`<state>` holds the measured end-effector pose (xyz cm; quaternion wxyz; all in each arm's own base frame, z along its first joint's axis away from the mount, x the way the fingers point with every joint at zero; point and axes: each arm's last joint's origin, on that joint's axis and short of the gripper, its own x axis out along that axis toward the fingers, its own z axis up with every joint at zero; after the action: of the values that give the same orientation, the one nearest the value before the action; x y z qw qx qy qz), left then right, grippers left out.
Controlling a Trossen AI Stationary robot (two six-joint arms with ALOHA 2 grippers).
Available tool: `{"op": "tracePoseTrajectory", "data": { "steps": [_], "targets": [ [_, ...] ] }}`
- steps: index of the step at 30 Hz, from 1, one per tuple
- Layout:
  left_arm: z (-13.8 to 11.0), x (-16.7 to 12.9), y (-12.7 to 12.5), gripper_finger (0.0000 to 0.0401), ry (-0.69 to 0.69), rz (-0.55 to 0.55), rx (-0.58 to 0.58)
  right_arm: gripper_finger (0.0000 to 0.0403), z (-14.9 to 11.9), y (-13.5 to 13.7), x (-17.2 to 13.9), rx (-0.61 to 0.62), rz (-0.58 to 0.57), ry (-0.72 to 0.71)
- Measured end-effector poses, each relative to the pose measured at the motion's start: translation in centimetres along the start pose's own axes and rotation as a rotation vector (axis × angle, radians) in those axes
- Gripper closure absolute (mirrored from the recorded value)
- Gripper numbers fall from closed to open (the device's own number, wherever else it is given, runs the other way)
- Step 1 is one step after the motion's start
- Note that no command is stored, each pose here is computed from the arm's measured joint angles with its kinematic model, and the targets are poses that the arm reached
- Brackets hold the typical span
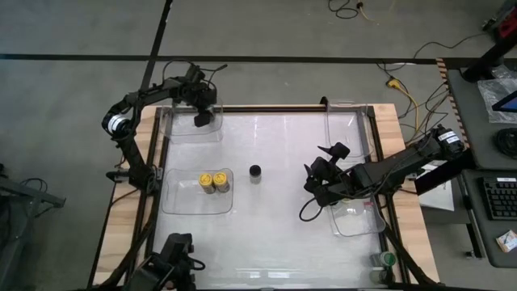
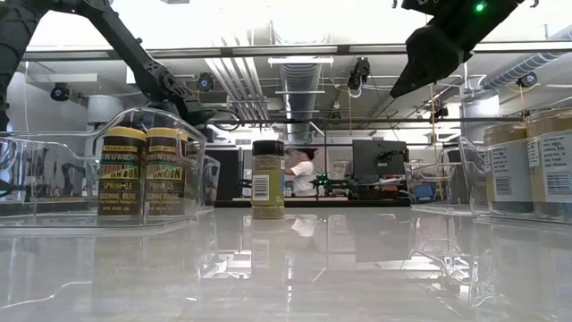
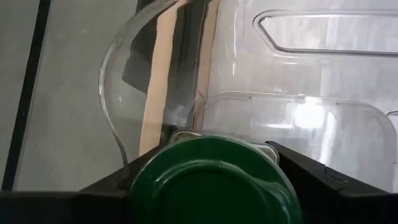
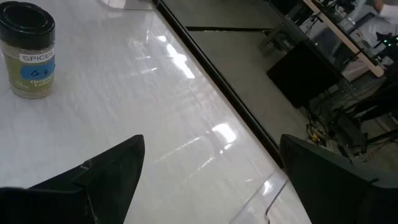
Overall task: Sort spices by type
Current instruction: Put the top green spice bottle into the top left transparent bin, then put the green spice bottle into the top left transparent bin
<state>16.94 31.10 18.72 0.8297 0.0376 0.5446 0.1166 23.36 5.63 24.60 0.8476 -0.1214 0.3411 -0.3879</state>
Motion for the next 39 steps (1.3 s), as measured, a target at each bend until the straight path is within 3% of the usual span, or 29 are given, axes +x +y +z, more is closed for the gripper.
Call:
{"op": "tracePoseTrajectory", "data": {
  "steps": [13, 29, 34, 39],
  "targets": [
    [0.4, -0.3, -0.3, 0.0122, 0.014, 0.011, -0.012, 0.0039, 0.0, 0.0, 0.0, -0.002, -0.001, 0.001],
    [1.0, -3.0, -0.8, 0.0121, -0.014, 0.045, -0.038, 0.0039, -0.1, 0.0, 0.0, -0.007, -0.002, 0.003],
    [1.7, -4.6, -1.3, 0.0121, -0.059, 0.07, -0.037, 0.0039, -0.1, 0.0, 0.0, -0.008, -0.002, 0.003],
    [2.9, -7.7, -2.4, 0.0121, -0.193, 0.066, -0.064, 0.0039, 0.2, -0.3, -0.1, -0.048, -0.049, -0.03]
  ]
}}
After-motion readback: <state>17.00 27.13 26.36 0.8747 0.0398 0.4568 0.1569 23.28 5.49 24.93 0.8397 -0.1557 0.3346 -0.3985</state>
